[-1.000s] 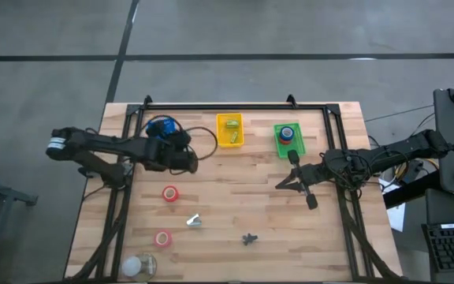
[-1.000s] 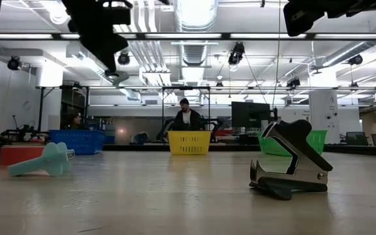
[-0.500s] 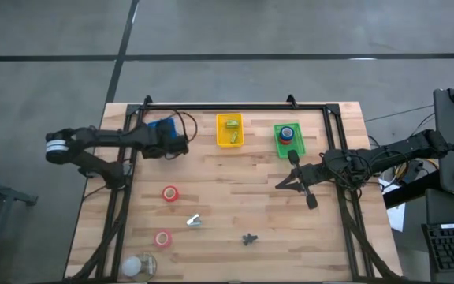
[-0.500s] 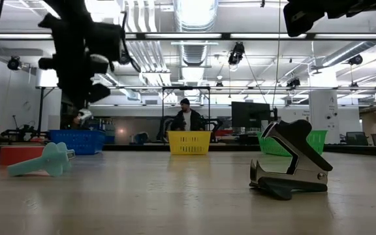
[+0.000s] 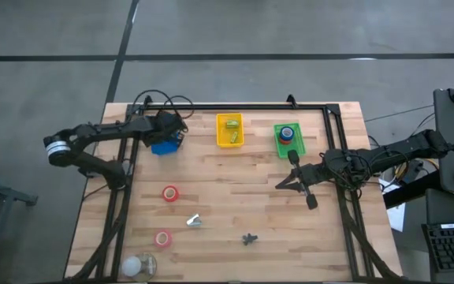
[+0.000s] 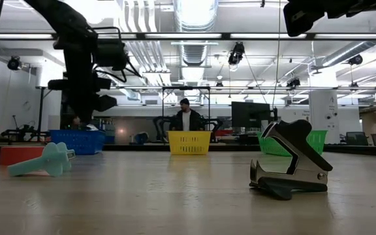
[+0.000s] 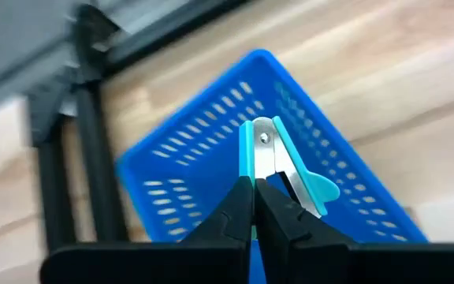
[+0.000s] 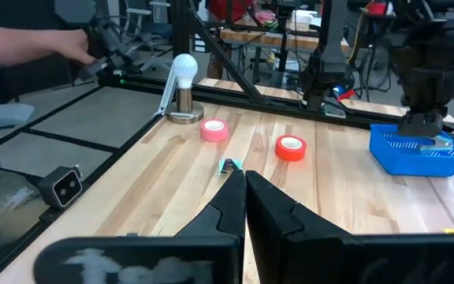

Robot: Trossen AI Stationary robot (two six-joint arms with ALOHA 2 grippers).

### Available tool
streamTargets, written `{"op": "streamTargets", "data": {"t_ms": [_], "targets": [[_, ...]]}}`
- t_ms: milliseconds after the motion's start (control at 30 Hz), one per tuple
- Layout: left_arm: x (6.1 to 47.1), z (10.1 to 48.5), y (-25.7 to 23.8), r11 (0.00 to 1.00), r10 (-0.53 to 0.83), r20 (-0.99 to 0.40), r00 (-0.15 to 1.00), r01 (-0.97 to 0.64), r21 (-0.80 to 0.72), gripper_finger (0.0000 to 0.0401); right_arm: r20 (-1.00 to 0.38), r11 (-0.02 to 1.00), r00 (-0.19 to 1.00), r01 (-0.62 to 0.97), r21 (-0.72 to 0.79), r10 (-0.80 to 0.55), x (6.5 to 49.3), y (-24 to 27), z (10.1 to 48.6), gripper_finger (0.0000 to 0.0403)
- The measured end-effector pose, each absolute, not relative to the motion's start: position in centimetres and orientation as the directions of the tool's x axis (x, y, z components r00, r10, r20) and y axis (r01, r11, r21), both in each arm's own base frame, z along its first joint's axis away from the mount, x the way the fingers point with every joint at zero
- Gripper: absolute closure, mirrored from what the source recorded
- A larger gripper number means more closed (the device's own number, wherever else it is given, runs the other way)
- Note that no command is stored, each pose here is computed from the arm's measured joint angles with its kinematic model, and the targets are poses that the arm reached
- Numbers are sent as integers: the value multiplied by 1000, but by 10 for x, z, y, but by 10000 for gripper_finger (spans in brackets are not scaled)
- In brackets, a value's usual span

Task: Pick and place Stapler, Stapler remover, tape
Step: Put the right light blue staple remover into the blue bin

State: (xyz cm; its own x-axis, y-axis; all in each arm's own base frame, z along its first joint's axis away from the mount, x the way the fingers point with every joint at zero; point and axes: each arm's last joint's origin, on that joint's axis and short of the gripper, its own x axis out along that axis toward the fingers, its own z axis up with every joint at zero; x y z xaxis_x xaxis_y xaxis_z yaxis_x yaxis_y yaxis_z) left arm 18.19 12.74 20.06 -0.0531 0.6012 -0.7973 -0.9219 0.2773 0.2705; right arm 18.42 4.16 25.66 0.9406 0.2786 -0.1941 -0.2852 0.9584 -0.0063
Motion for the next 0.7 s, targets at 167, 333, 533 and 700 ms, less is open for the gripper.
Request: {"op": "streamTargets", "data": {"t_ms": [167,333,533,700], "targets": [[175,199,136,277,547,-835,-51,-931,238,389,-193,958,941,-286,-9,279,184,42,256,394],[172,198,141,247,552,-832,-57,-942,228,389,-199,958,940,-286,-10,278,184,42,254,394],[170,196,141,251,539,-841,-56,-942,223,389,-188,958,942,-286,-11,279,184,42,255,394],[166,187,140,251,529,-845,-74,-938,239,385,-186,958,942,-286,-10,279,184,42,255,394]]}}
